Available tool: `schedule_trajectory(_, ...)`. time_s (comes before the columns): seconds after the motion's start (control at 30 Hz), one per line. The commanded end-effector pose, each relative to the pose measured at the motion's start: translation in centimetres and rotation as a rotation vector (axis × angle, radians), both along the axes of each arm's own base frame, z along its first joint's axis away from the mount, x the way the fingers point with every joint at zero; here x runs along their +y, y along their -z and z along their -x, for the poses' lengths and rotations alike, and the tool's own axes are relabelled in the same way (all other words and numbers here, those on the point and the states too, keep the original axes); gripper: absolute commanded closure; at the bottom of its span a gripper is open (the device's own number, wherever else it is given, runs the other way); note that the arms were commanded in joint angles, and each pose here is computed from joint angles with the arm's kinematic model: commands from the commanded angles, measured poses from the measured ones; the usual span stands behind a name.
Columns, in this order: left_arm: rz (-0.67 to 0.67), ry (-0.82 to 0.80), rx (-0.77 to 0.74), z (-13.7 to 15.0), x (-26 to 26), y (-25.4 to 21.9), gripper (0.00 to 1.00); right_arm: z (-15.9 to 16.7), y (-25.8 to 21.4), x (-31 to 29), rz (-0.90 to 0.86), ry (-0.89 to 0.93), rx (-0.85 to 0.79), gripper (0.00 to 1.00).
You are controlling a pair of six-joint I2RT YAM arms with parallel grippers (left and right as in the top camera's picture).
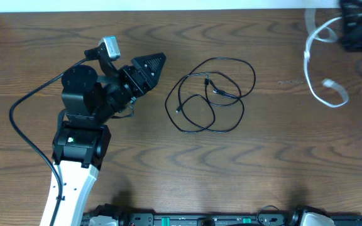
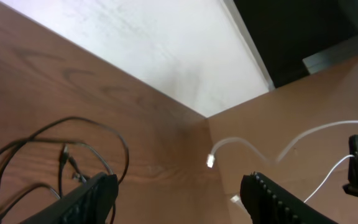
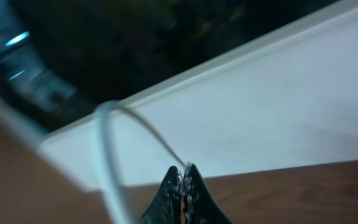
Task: Untangle cables
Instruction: 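Carry the white cable to the upper right with the right gripper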
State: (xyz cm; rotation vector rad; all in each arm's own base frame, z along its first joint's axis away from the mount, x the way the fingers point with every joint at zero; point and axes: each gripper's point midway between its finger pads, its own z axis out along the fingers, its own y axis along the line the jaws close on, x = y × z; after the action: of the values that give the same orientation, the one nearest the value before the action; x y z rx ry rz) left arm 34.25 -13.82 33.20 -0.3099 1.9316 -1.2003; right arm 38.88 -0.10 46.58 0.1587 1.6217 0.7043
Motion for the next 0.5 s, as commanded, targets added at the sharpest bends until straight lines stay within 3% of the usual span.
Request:
schedule_trajectory(0.0,-0.010,0.016,0.004,0.0,-0.1,-0.2,0.31,-1.0,1.3,-5.5,-0.005,0.168,0.048,0.99)
schedule_trajectory(0.27,-0.018,0.016,0.067,0.1,-0.1,1.3,0.31,-6.5,9.1,-13.2,-0.038,0.296,0.256,0.99)
schedule_trajectory(0.47,-0.024,0.017,0.112,0.4,0.0,2.3,0.31,-10.6,7.6,-15.4,-0.050,0.267,0.338,0.99)
